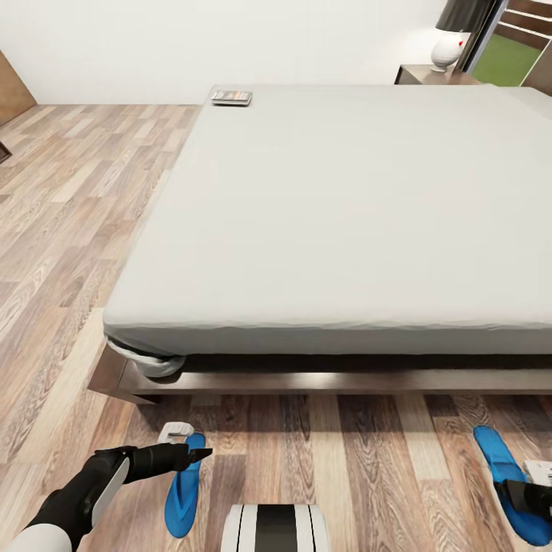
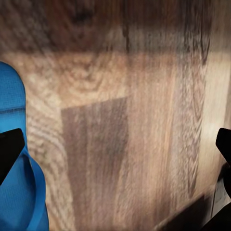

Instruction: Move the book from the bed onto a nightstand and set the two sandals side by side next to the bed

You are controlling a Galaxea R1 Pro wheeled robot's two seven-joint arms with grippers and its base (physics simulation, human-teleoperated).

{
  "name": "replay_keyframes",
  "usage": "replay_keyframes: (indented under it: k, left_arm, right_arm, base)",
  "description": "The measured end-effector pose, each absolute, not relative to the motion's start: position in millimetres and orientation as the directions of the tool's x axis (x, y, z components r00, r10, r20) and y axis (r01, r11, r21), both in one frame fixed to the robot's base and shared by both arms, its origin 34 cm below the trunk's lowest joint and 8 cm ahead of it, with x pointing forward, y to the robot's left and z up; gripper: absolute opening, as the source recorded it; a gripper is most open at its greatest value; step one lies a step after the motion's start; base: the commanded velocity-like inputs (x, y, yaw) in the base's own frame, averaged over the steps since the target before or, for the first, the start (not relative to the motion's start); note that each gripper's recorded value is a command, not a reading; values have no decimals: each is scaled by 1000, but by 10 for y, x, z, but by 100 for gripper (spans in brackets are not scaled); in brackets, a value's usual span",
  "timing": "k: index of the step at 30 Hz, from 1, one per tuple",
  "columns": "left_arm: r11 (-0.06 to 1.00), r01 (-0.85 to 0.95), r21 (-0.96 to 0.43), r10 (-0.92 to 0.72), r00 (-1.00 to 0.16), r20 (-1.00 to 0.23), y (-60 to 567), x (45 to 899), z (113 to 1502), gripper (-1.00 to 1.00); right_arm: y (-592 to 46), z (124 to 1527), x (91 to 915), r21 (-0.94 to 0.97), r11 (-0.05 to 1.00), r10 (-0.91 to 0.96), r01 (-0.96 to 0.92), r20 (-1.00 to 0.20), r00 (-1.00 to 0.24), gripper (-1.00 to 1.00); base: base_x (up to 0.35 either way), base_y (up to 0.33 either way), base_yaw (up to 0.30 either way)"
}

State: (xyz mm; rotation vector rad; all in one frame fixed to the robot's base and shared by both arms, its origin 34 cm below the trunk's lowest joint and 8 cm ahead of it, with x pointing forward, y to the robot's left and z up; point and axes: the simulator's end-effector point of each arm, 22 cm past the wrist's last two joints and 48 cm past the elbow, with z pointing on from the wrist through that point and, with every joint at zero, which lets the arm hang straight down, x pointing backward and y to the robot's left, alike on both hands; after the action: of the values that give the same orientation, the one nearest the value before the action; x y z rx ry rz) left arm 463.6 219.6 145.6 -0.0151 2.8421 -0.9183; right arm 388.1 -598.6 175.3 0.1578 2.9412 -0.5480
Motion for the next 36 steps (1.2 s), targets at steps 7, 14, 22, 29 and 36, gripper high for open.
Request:
replay_keyframes:
  k: [7, 14, 22, 29, 36]
  left_arm:
    - [811, 38, -584, -58, -988, -144, 2173, 4638, 1456, 100]
    - [811, 37, -584, -58, -988, -144, 2173, 4638, 1455, 100]
    - [812, 38, -582, -57, -988, -143, 2177, 4634, 1452, 100]
    - [813, 34, -582, -61, -988, -144, 2188, 4642, 1454, 100]
    - [813, 34, -581, -62, -988, -145, 2193, 4646, 1454, 100]
  right_arm:
    - [-6023, 1812, 4186, -361, 926, -11, 111, -321, -947, -100]
    - [-6020, 1813, 4195, -360, 927, -14, 110, -326, -945, -100]
    - [-6019, 1812, 4195, -358, 927, -13, 111, -326, -945, -100]
    - [-6016, 1810, 4194, -359, 927, -14, 109, -325, -946, -100]
    - [-5919, 1756, 4176, -346, 931, -7, 112, -324, -946, -100]
  base:
    - [0, 0, 0]
    - [0, 0, 0]
    - [0, 121, 0]
    - [0, 280, 0]
    - [0, 285, 0]
